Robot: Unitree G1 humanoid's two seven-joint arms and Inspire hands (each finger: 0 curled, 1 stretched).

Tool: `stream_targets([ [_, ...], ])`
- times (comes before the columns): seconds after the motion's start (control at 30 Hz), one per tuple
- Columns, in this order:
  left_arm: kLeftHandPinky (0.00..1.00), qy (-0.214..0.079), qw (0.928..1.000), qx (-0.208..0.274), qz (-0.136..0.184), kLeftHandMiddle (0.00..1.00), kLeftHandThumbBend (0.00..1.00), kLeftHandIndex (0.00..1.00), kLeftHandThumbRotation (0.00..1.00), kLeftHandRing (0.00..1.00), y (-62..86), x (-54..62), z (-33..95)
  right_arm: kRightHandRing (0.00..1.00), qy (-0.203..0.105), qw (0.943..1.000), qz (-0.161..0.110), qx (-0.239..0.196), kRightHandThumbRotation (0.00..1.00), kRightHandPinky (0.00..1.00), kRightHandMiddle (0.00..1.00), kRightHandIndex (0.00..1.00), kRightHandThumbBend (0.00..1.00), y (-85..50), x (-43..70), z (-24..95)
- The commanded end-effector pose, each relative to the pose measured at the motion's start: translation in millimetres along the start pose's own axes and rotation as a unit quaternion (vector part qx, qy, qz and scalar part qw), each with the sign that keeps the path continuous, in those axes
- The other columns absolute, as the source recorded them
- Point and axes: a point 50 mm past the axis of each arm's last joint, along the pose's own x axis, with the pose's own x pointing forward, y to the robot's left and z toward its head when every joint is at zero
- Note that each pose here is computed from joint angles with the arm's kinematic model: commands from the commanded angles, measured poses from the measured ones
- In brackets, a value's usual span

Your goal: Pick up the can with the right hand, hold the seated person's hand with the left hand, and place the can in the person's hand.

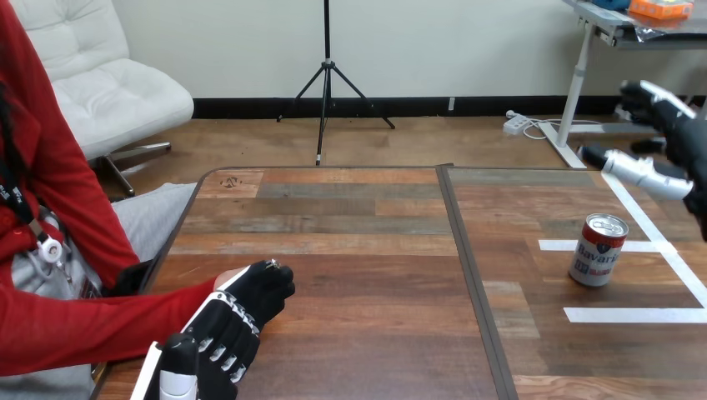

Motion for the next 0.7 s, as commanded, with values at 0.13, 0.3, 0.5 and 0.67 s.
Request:
stream_targets([
  [0.13, 0.91, -0.046, 0.9989, -0.006, -0.007, 0.83, 0.79, 0.79, 1.0, 0.86, -4.4, 18.1, 6.6, 0.91, -0.012, 0.9995, -0.016, -0.024, 0.42, 0.81, 0.92, 0.9, 1.0, -15.0, 15.8, 17.6],
  [0.3, 0.91, -0.046, 0.9989, -0.006, -0.007, 0.83, 0.79, 0.79, 1.0, 0.86, -4.0, 18.1, 6.7, 0.91, 0.001, 0.9994, -0.013, -0.031, 0.43, 0.83, 0.92, 0.9, 1.0, -11.8, 14.9, 12.5],
  [0.5, 0.91, -0.048, 0.9988, -0.006, -0.007, 0.83, 0.79, 0.79, 1.0, 0.85, -3.3, 18.3, 6.1, 0.93, 0.019, 0.9995, -0.005, -0.025, 0.42, 0.86, 0.93, 0.91, 1.0, -7.9, 14.3, 6.9],
  [0.67, 0.9, -0.049, 0.9988, -0.006, -0.005, 0.82, 0.79, 0.79, 1.0, 0.84, -3.1, 18.2, 6.0, 0.96, 0.031, 0.9993, 0.0, -0.02, 0.41, 0.88, 0.96, 0.92, 1.0, -5.0, 13.9, 3.3],
])
